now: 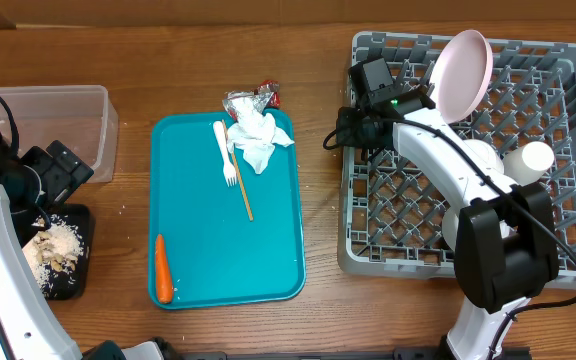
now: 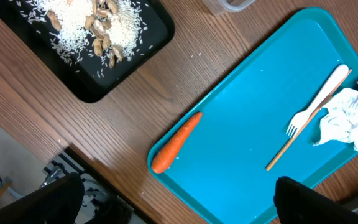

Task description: Sort waste into correct bins and load items into the dishwasher rack

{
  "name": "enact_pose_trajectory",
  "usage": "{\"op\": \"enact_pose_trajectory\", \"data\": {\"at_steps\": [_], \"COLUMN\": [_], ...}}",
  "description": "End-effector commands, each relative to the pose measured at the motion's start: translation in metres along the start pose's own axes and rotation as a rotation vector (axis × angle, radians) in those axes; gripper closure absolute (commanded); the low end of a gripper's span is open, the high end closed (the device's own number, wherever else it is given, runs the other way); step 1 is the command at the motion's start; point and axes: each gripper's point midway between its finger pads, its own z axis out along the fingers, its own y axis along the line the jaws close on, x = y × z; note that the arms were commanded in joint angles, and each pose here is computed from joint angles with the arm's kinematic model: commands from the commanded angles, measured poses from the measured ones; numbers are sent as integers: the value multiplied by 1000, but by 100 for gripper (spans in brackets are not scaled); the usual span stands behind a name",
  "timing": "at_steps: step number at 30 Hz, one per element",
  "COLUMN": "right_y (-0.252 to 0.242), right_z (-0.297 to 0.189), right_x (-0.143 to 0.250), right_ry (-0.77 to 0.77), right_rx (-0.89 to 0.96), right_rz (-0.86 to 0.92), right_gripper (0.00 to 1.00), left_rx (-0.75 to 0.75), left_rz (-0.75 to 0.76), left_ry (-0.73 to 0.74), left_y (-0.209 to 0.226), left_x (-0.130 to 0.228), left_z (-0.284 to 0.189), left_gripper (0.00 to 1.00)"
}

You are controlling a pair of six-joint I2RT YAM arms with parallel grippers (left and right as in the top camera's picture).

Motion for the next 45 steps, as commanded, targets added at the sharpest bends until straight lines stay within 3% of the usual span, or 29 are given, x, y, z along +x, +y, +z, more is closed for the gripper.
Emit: {"op": "enact_pose_trajectory", "data": {"at_steps": [1, 17, 18, 19, 20, 27, 30, 34, 45], "right_y": [5, 3, 3, 3, 3, 10, 17, 27, 45], "right_z": [-3, -3, -3, -4, -4, -37, -65, -110, -211], "right_x": [-1, 5, 5, 5, 5, -7, -20, -36, -34], "right_ry": [-1, 23, 23, 24, 24, 33, 6, -42, -23], "right_rx": [-44, -40, -40, -39, -39, -36, -46, -67, -165], "right_rz": [-131, -189, -189, -189, -188, -172, -170, -147, -30], "right_gripper": [96, 96, 92, 82, 64, 36, 14, 0, 0], "left_rx": [-7, -7, -7, -7, -7, -6, -6, -6, -6], "left_rz": [-14, -14, -14, -14, -14, -10, -8, -8, -8], "left_ry": [5, 5, 5, 5, 5, 5, 5, 5, 6], "left_y": [1, 1, 1, 1, 1, 1, 0, 0, 0], "left_x": [-1, -1, -1, -1, -1, 0, 0, 0, 0], "left_z": [2, 2, 2, 2, 2, 2, 2, 2, 2], "left_gripper": [0, 0, 0, 0, 0, 0, 0, 0, 0]}}
